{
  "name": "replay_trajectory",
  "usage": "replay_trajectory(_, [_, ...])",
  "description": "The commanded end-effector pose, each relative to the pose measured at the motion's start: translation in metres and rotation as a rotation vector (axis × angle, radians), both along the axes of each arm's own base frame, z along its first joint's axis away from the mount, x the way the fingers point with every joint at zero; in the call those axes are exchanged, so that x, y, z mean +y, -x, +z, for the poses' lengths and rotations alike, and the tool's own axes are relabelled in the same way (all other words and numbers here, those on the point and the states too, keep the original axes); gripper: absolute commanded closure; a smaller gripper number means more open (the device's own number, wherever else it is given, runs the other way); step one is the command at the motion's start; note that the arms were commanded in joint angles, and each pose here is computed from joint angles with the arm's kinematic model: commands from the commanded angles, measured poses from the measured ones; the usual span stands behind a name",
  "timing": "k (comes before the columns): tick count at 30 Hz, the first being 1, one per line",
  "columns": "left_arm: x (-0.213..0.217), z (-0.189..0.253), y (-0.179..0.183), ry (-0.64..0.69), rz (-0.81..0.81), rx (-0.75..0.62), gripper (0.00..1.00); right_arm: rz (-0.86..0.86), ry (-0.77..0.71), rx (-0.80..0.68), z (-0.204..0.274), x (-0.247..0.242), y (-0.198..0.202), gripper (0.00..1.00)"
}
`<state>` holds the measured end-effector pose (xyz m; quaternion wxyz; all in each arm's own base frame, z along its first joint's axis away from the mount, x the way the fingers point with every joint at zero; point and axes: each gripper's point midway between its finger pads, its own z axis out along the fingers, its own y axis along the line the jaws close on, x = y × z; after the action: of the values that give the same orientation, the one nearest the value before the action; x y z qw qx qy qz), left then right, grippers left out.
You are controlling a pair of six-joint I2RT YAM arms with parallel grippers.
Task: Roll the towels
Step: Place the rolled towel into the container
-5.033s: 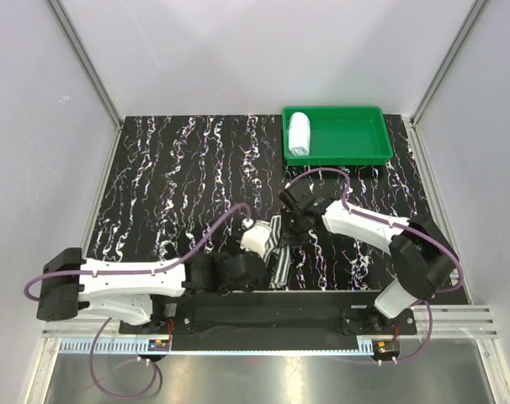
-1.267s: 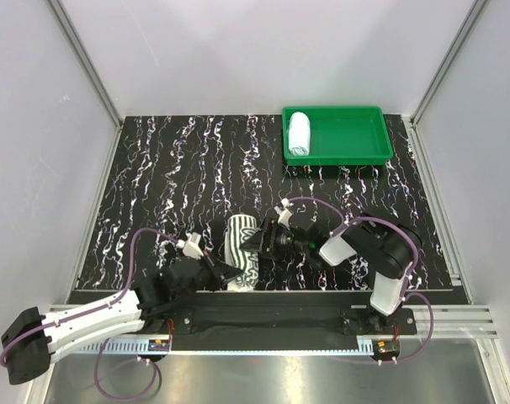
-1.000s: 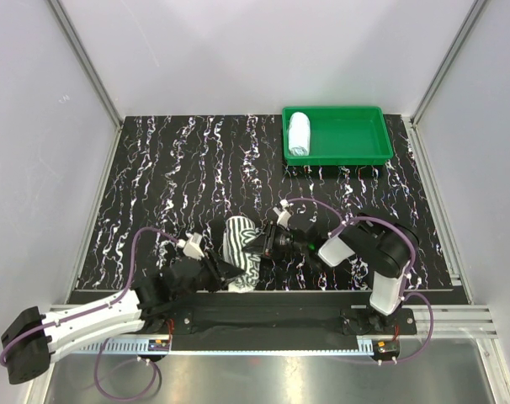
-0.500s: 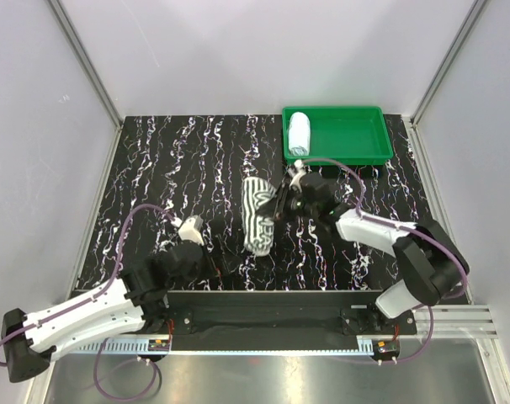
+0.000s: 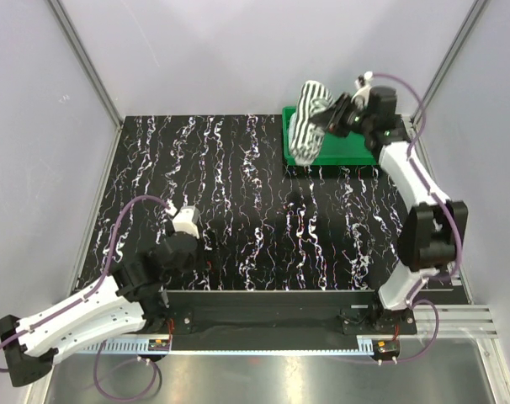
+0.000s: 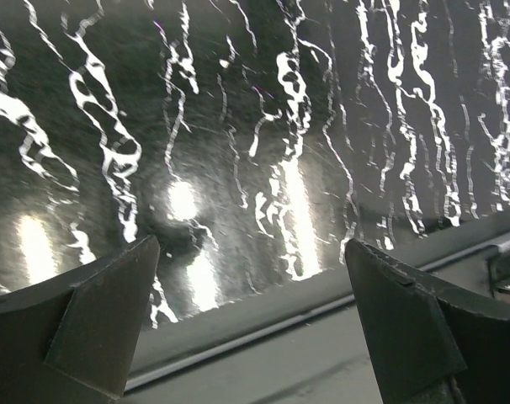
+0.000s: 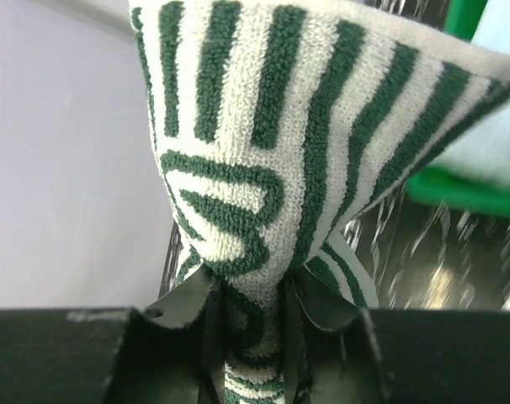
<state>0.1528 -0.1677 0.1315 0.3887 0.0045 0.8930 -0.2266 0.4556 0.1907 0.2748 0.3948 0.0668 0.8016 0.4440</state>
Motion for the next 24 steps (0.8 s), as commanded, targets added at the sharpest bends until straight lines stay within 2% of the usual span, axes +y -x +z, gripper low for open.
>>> replay_trajectory(1, [0.000, 0.025, -0.014, -0.007, -0.012, -0.088, 0.01, 0.076, -0.024, -0.067, 0.024, -0.016, -0.043, 0.87])
replay_trajectory(5, [-0.004, 0.028, -0.016, 0.015, -0.032, -0.090, 0.01, 0.093, -0.084, -0.081, 0.016, -0.039, -0.089, 0.87])
replay_trajectory(6, [-0.005, 0.029, -0.017, 0.020, -0.040, -0.095, 0.01, 0.057, -0.093, -0.079, 0.011, -0.065, -0.103, 0.87])
replay_trajectory(7, [-0.004, 0.024, -0.018, 0.014, -0.038, -0.089, 0.01, 0.065, -0.105, -0.081, -0.003, -0.069, -0.121, 0.87])
replay_trajectory(10, [-0.010, 0.017, -0.017, 0.021, -0.060, -0.073, 0.01, 0.097, -0.146, -0.038, -0.032, -0.080, -0.140, 0.87])
replay_trajectory(13, [-0.013, 0.006, -0.018, 0.013, -0.072, -0.043, 0.01, 0.100, -0.135, 0.050, -0.095, -0.088, -0.169, 0.87])
replay_trajectory(19, [-0.014, -0.004, -0.024, 0.021, -0.069, -0.016, 0.01, 0.065, -0.043, 0.144, -0.167, -0.101, -0.189, 0.86])
replay_trajectory(24, [-0.017, -0.013, -0.026, 0.037, -0.079, 0.010, 0.01, 0.036, 0.058, 0.192, -0.200, -0.111, -0.186, 0.84])
